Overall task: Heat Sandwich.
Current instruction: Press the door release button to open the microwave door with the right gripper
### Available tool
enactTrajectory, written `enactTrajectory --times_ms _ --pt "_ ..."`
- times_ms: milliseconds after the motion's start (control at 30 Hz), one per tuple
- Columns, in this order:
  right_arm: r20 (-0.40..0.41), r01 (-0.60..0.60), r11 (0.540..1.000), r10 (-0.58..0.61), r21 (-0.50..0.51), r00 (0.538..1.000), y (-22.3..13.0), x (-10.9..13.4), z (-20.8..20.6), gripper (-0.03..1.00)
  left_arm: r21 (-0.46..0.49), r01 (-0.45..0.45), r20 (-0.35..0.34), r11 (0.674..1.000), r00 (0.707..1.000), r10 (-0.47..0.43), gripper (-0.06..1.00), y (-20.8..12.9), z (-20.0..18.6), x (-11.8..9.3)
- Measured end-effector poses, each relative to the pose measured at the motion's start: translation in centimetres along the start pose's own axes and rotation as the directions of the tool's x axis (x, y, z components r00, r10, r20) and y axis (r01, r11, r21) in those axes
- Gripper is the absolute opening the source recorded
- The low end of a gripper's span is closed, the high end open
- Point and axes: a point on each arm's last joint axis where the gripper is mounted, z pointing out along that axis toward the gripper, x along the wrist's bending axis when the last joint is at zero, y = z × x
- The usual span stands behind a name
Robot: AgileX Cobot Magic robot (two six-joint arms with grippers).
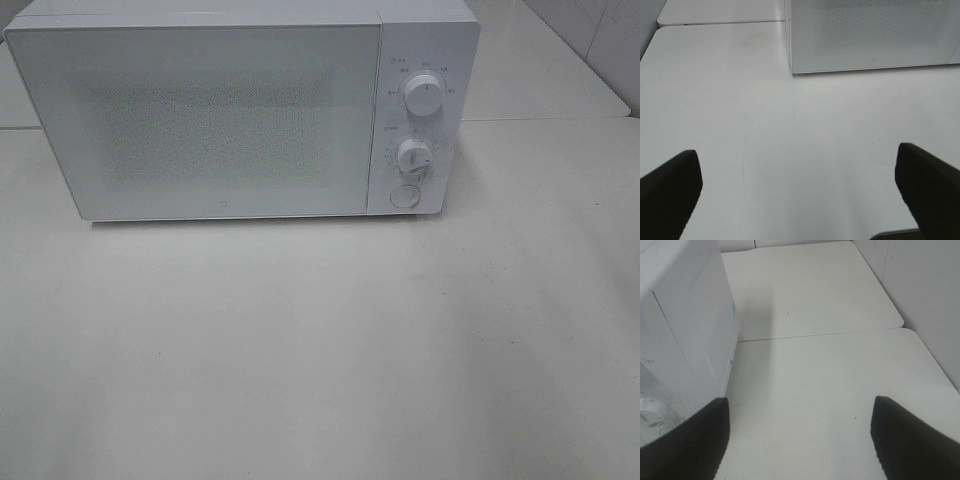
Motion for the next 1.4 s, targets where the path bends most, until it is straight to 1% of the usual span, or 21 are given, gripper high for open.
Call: enactTrajectory --times_ms 33,67,200,267,367,433,500,533,633,700,767,833,867,933,1067,1167,1233,1267,1333,1367,1400 --pt "0.000 0.000 1.000 0.000 0.000 1.000 0.0 0.0 0.0 0.76 0.000 0.000 0.000 1.000 1.000 0.000 0.99 0.0 0.0 0.0" --pt "-0.001 0.000 1.000 0.000 -0.007 1.000 -0.9 0.0 0.8 0.76 0.000 0.000 0.000 1.000 1.000 0.000 0.99 0.0 0.0 0.0" --pt "-0.003 0.000 1.000 0.000 -0.027 1.000 -2.1 -0.1 1.7 0.76 0.000 0.000 0.000 1.000 1.000 0.000 0.99 0.0 0.0 0.0" --pt "-0.004 -0.003 0.999 0.003 -0.041 1.000 -3.3 -0.1 2.2 0.76 0.000 0.000 0.000 1.000 1.000 0.000 0.99 0.0 0.0 0.0" --pt "-0.009 -0.018 0.999 0.018 -0.044 1.000 -4.4 0.1 2.7 0.76 0.000 0.000 0.000 1.000 1.000 0.000 0.99 0.0 0.0 0.0" --pt "-0.020 -0.001 0.998 0.000 -0.057 1.000 -4.9 0.6 2.9 0.76 0.000 0.000 0.000 1.000 1.000 0.000 0.99 0.0 0.0 0.0" --pt "-0.037 0.025 0.998 -0.027 -0.061 0.999 -5.9 1.6 3.2 0.76 0.000 0.000 0.000 1.000 1.000 0.000 0.99 0.0 0.0 0.0" --pt "-0.037 0.025 0.998 -0.027 -0.061 0.999 -5.9 1.6 3.2 0.76 0.000 0.000 0.000 1.000 1.000 0.000 0.99 0.0 0.0 0.0" --pt "-0.056 0.032 0.998 -0.036 -0.062 0.998 -6.7 2.8 3.5 0.76 0.000 0.000 0.000 1.000 1.000 0.000 0.99 0.0 0.0 0.0" --pt "-0.075 0.042 0.997 -0.048 -0.070 0.996 -7.3 4.0 3.8 0.76 0.000 0.000 0.000 1.000 1.000 0.000 0.99 0.0 0.0 0.0" --pt "-0.080 0.049 0.996 -0.055 -0.075 0.995 -7.4 4.4 3.9 0.76 0.000 0.000 0.000 1.000 1.000 0.000 0.99 0.0 0.0 0.0" --pt "-0.094 0.047 0.996 -0.054 -0.074 0.994 -7.9 5.3 4.1 0.76 0.000 0.000 0.000 1.000 1.000 0.000 0.99 0.0 0.0 0.0" --pt "-0.103 0.048 0.997 -0.055 -0.067 0.993 -8.4 6.2 4.2 0.76 0.000 0.000 0.000 1.000 1.000 0.000 0.99 0.0 0.0 0.0" --pt "-0.106 0.048 0.997 -0.055 -0.066 0.993 -8.6 6.6 4.3 0.76 0.000 0.000 0.000 1.000 1.000 0.000 0.99 0.0 0.0 0.0" --pt "-0.108 0.075 0.995 -0.081 -0.059 0.991 -10.1 8.6 4.4 0.76 0.000 0.000 0.000 1.000 1.000 0.000 0.99 0.0 0.0 0.0" --pt "-0.097 0.080 0.996 -0.085 -0.047 0.992 -10.8 9.1 4.4 0.76 0.000 0.000 0.000 1.000 1.000 0.000 0.99 0.0 0.0 0.0" --pt "-0.095 0.091 0.995 -0.095 -0.045 0.991 -11.6 9.9 4.3 0.76 0.000 0.000 0.000 1.000 1.000 0.000 0.99 0.0 0.0 0.0" --pt "-0.095 0.091 0.995 -0.095 -0.045 0.991 -11.6 9.9 4.3 0.76 0.000 0.000 0.000 1.000 1.000 0.000 0.99 0.0 0.0 0.0" --pt "-0.099 0.102 0.994 -0.105 -0.035 0.990 -12.1 10.5 4.3 0.76 0.000 0.000 0.000 1.000 1.000 0.000 0.99 0.0 0.0 0.0" --pt "-0.106 0.120 0.992 -0.123 -0.030 0.987 -12.4 11.3 4.3 0.76 0.000 0.000 0.000 1.000 1.000 0.000 0.99 0.0 0.0 0.0" --pt "-0.106 0.120 0.992 -0.123 -0.030 0.987 -12.4 11.3 4.3 0.76 0.000 0.000 0.000 1.000 1.000 0.000 0.99 0.0 0.0 0.0"
